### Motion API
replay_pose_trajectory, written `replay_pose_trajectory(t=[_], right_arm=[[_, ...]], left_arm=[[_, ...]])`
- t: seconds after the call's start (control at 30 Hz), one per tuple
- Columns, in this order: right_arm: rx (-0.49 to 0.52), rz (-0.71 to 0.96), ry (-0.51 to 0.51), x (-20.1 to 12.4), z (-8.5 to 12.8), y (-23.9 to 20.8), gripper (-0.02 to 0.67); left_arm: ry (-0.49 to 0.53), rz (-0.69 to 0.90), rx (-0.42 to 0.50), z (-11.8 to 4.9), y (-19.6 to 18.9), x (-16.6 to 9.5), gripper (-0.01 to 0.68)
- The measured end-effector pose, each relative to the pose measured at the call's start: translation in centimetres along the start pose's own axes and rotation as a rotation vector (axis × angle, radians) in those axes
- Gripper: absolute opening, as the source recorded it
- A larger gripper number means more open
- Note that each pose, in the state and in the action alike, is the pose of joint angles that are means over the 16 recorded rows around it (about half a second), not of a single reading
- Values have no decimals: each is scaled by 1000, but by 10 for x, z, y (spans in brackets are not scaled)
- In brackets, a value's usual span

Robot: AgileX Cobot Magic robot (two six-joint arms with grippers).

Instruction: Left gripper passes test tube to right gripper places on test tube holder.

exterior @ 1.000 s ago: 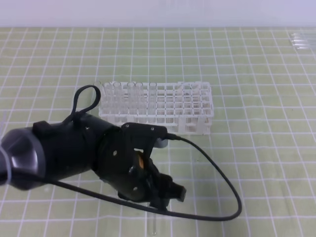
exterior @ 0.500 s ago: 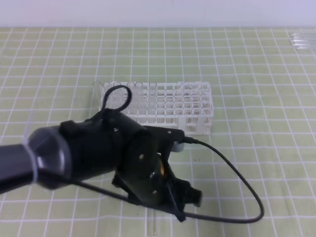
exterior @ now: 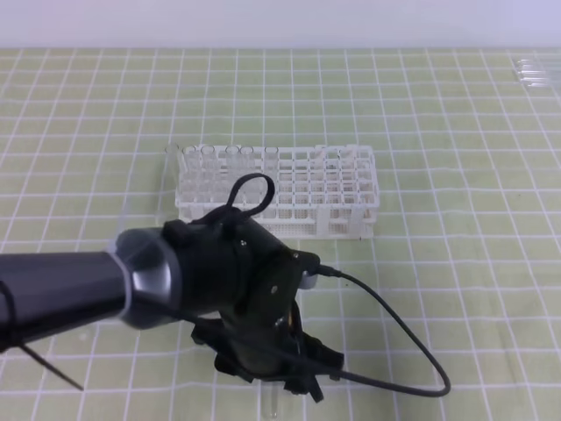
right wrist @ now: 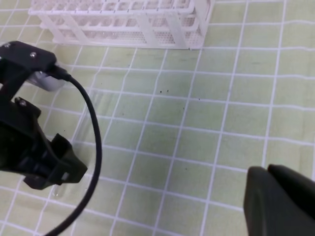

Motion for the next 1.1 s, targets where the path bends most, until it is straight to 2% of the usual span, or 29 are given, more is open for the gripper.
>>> replay_pose_trajectory(t=[0.4,1.1], right_arm=[[-1,-5,0,0,0,0,-2],[4,-2,-3,0,1,0,-2]], left_arm=[[21,44,31,2,15,0,33],[189,94,106,9,16,-2,8]])
Point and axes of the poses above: a point on each arm's last joint axis where the gripper is mounted, y pointing out along that axis toward the gripper, z along the wrist's bending axis when the last joint is at zero, x = y × z, the point moved 1 cm from there along y, pointing out along that axis toward the gripper, and after that the axes turned 10 degrees about y, right-handed, at the moved point
